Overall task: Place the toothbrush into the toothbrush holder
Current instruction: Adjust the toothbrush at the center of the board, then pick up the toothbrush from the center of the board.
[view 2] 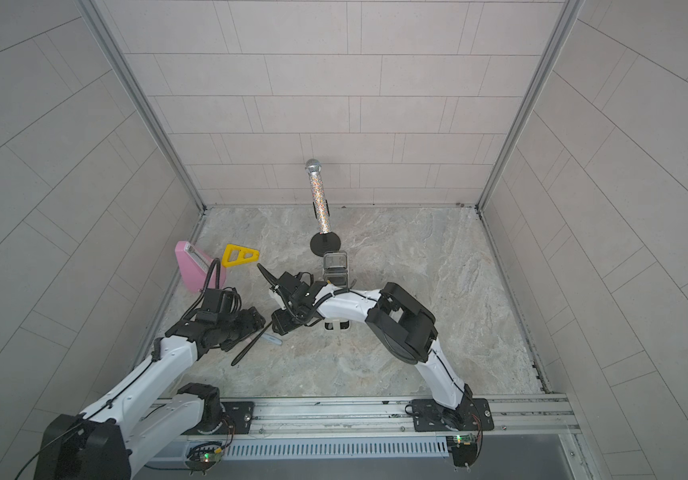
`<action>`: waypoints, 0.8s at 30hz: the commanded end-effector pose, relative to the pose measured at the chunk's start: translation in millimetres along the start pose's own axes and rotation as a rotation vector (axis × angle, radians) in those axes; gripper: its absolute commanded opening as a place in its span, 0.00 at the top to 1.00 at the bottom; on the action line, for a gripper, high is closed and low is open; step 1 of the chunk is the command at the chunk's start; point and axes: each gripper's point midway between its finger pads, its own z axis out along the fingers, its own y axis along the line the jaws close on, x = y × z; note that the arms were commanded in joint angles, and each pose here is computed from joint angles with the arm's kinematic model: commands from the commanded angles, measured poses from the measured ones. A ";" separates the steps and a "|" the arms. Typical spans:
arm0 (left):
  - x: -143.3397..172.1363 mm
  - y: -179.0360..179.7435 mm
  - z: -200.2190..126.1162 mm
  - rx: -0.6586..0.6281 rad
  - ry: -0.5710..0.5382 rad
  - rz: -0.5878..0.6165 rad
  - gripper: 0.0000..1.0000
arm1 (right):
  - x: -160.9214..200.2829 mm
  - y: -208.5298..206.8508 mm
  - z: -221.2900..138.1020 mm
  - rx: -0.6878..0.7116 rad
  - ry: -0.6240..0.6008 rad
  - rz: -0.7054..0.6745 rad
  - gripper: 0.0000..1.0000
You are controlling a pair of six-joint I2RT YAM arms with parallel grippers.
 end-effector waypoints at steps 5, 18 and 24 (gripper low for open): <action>-12.3 -21.2 -5.1 -0.070 -0.057 0.195 0.15 | -14.4 46.4 -84.1 -0.067 -0.171 -0.042 0.50; -7.8 -21.9 28.1 -0.238 -0.029 0.375 0.13 | -2.9 56.5 -137.2 -0.076 -0.256 -0.076 0.49; -7.0 -29.9 40.1 -0.277 -0.022 0.442 0.16 | 2.8 52.2 -139.4 -0.068 -0.260 -0.076 0.49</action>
